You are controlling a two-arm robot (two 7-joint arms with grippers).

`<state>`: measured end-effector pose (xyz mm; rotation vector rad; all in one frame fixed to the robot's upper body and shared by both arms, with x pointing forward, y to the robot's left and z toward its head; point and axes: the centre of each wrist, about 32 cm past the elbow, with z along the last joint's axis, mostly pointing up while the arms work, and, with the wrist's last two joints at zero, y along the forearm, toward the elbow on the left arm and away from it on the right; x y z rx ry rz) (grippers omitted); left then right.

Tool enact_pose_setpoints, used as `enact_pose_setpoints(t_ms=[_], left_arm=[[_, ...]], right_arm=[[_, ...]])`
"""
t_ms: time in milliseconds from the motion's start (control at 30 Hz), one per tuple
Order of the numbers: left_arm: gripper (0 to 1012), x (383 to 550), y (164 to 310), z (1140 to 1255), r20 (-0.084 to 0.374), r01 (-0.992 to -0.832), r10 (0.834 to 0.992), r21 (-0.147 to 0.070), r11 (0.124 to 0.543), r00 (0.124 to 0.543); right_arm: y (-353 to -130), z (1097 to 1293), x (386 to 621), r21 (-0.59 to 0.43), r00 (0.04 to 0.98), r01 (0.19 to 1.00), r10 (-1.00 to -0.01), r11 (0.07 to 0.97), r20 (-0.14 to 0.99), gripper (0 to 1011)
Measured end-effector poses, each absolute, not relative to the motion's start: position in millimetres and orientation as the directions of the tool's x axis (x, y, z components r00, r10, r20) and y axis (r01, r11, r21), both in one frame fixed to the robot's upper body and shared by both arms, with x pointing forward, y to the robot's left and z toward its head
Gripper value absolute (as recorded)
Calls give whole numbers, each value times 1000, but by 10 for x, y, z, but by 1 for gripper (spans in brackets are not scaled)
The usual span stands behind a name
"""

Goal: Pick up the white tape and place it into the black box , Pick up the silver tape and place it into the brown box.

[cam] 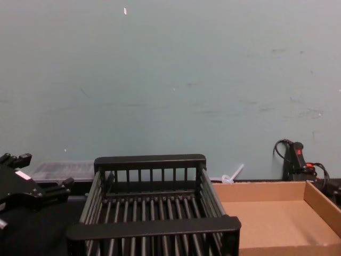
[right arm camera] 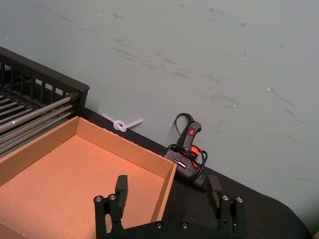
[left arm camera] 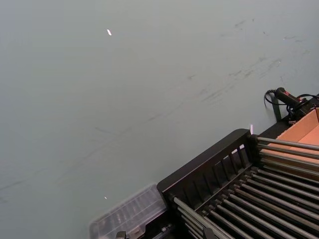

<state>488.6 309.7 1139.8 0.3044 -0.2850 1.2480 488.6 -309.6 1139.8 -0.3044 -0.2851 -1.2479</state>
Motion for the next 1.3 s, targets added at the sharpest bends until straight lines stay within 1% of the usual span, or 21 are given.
enact_pose_setpoints(t_ms=[467, 733, 1067, 1300], left_arm=[[1001, 4886, 3097, 11398, 374, -955, 880, 70, 287, 292], [1001, 4886, 3097, 11398, 374, -955, 880, 70, 287, 292], [1001, 4886, 3097, 11398, 374, -955, 880, 70, 287, 292], [1001, 4886, 3097, 11398, 374, -955, 880, 70, 287, 292]], right_arm=[[-3098, 11397, 4883, -68, 292, 955, -882, 287, 369, 1002], [-3090, 11438, 4852, -56, 308, 950, -886, 308, 347, 1002], [-3032, 11520, 4707, -69, 369, 929, -887, 365, 276, 1002], [-2961, 11570, 4529, -92, 419, 908, -879, 409, 227, 1002]])
